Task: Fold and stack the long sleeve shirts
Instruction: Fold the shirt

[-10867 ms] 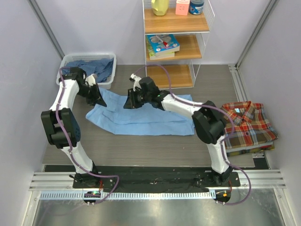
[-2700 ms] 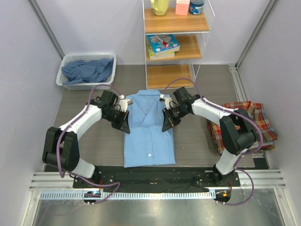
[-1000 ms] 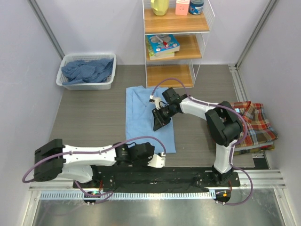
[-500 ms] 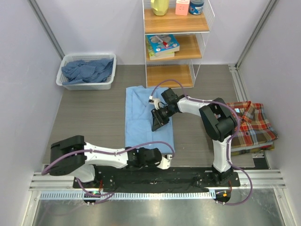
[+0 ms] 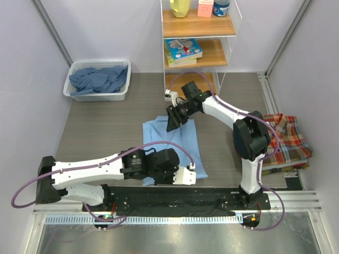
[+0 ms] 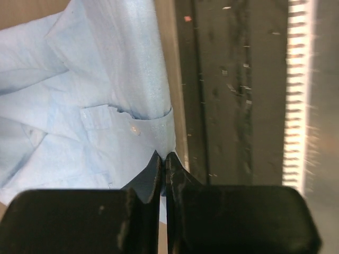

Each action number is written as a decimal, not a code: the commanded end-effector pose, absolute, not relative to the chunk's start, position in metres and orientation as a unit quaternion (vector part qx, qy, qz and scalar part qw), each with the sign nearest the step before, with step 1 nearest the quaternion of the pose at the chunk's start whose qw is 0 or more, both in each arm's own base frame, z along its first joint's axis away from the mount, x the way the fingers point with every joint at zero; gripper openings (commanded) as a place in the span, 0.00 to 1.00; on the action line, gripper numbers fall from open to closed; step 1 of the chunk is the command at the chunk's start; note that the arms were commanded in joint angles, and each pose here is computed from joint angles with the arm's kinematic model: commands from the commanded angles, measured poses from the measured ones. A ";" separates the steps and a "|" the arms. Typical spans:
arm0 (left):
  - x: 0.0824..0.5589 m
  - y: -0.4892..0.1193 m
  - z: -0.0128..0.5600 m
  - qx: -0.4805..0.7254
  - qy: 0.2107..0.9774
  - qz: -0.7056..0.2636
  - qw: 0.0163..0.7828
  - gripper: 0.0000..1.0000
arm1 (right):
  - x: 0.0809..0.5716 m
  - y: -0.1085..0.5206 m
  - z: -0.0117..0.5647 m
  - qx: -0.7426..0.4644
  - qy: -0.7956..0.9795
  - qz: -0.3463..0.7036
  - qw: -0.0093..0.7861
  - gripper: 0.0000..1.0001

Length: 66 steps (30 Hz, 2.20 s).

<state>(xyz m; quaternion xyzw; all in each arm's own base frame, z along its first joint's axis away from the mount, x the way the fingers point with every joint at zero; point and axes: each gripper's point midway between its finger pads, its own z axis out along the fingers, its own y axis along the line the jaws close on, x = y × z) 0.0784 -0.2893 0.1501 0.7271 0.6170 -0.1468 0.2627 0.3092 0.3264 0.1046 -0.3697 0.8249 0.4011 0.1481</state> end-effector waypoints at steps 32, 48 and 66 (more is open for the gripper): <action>0.299 -0.261 0.136 0.653 0.689 -0.223 0.220 0.55 | 0.388 0.283 0.097 -0.344 0.844 0.360 0.198 0.49; 0.200 -0.219 0.130 0.560 0.749 -0.311 0.170 0.59 | 0.297 0.297 0.014 -0.413 0.842 0.326 0.113 0.43; 0.210 -0.250 0.102 0.639 0.649 -0.352 0.218 0.69 | 0.309 0.319 0.103 -0.262 0.837 0.469 0.109 0.38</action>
